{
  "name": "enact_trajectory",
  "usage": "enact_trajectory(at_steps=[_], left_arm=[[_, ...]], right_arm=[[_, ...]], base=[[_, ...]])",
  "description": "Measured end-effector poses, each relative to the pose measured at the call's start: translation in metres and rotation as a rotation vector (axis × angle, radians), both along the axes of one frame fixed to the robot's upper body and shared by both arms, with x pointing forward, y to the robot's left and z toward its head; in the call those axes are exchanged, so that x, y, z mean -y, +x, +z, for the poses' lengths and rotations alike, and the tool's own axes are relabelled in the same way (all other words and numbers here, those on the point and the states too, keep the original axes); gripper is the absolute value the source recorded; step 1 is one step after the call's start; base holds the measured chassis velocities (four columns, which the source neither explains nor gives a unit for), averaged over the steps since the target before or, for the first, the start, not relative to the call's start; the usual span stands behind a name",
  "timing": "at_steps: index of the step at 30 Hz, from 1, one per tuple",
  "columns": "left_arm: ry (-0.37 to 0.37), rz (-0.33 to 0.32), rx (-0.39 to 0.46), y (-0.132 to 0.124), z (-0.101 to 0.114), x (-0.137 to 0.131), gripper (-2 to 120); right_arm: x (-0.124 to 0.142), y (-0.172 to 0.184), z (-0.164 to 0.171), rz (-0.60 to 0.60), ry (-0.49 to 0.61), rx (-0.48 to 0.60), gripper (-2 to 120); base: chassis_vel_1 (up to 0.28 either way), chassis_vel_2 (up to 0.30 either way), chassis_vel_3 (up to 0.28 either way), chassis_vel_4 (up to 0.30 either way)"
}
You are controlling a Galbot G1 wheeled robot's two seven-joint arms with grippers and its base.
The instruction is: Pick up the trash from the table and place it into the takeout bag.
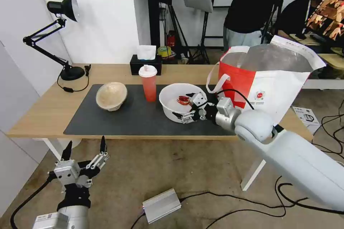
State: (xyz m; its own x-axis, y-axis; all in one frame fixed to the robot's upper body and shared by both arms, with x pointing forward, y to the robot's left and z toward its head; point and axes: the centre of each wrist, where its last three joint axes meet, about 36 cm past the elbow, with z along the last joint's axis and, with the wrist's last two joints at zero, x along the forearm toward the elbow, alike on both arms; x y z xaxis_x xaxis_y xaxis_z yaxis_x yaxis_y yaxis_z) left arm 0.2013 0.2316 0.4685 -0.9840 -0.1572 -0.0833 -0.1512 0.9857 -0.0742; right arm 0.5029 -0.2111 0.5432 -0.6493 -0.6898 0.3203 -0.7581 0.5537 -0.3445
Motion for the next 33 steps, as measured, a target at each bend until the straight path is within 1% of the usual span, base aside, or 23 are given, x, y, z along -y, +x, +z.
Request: enact_trajectory(at_steps=[4, 11, 24, 33], left_arm=[[0.001, 0.002, 0.004, 0.0, 0.0, 0.0, 100], [0.001, 0.003, 0.003, 0.0, -0.002, 0.0, 100], [-0.001, 0.002, -0.004, 0.002, -0.006, 0.0, 100], [0.0, 0.002, -0.006, 0.002, -0.007, 0.0, 100]], right_arm=[[-0.008, 0.011, 0.0, 0.009, -0.025, 0.007, 100], [-0.017, 0.018, -0.002, 0.021, -0.067, -0.003, 100], [-0.024, 0.032, -0.009, 0.04, -0.132, -0.046, 100], [-0.031, 0.036, -0.008, 0.045, -0.183, -0.075, 100]], base=[[0.0, 0.0, 0.0, 0.0], [0.0, 0.0, 0.0, 0.0], [0.0, 0.0, 0.0, 0.0], [0.0, 0.0, 0.0, 0.0]])
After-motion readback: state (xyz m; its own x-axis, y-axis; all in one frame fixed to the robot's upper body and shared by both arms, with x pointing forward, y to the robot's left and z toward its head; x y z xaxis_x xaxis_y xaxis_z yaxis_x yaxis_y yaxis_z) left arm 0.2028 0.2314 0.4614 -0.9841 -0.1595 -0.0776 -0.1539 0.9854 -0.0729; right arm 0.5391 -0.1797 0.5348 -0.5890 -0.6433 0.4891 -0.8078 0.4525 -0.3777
